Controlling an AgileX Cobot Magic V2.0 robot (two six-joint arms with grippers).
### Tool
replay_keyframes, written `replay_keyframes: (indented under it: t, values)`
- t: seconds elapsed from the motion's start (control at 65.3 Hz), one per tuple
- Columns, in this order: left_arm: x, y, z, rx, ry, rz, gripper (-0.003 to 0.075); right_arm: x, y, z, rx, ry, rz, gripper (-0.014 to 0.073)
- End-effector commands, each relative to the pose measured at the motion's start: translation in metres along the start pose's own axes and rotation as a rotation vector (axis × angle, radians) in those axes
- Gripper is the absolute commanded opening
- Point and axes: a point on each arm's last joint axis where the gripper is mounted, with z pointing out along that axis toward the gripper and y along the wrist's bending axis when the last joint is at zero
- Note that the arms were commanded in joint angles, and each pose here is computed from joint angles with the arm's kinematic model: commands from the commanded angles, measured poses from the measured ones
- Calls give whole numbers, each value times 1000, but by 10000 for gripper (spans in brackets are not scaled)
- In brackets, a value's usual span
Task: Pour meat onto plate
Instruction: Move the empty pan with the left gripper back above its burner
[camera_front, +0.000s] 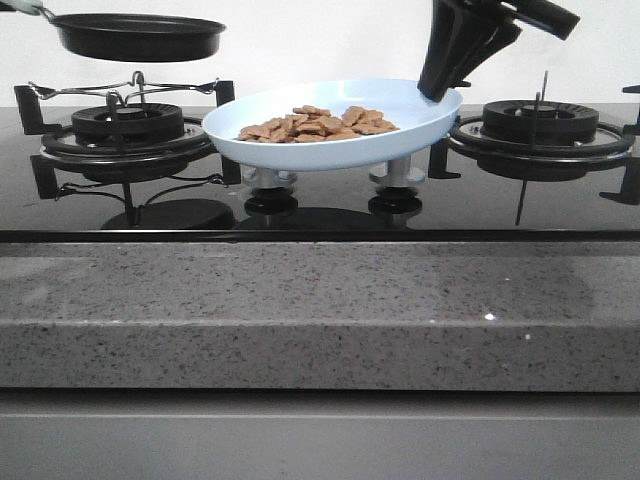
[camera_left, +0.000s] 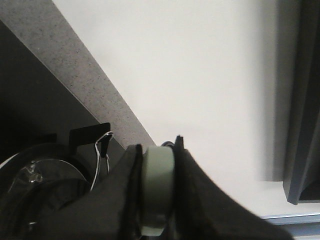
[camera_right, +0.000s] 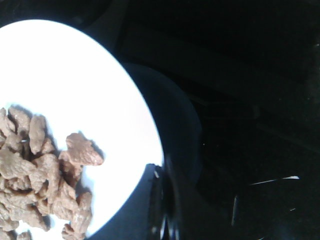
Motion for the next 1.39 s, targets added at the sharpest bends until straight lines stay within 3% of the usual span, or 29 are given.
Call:
replay_keyframes:
  t: [0.0, 0.306, 0.613, 0.689, 0.904, 0.995, 1.378]
  values:
    - [-8, -36, -12, 102, -50, -3, -20, -4, 15, -33, -32, -108, -21, -60]
    - [-6, -24, -13, -26, -11, 48, -20, -4, 14, -32, -32, -105, -20, -60]
    - [-5, -21, -13, -55, -4, 71, -12, -4, 14, -32, -32, -105, -20, -60]
    - [-4, -19, -13, -77, 10, 92, 38, -4, 14, -32, -32, -105, -20, -60]
    - [1, -10, -15, -169, 78, 185, 388, -4, 14, -32, -32, -105, -20, -60]
    - [3, -9, -15, -182, 106, 203, 496, -4, 14, -32, -32, -105, -20, -60]
    - [18, -13, -18, -135, 264, 214, 514, -5, 13, -28, -31, -97, -17, -60]
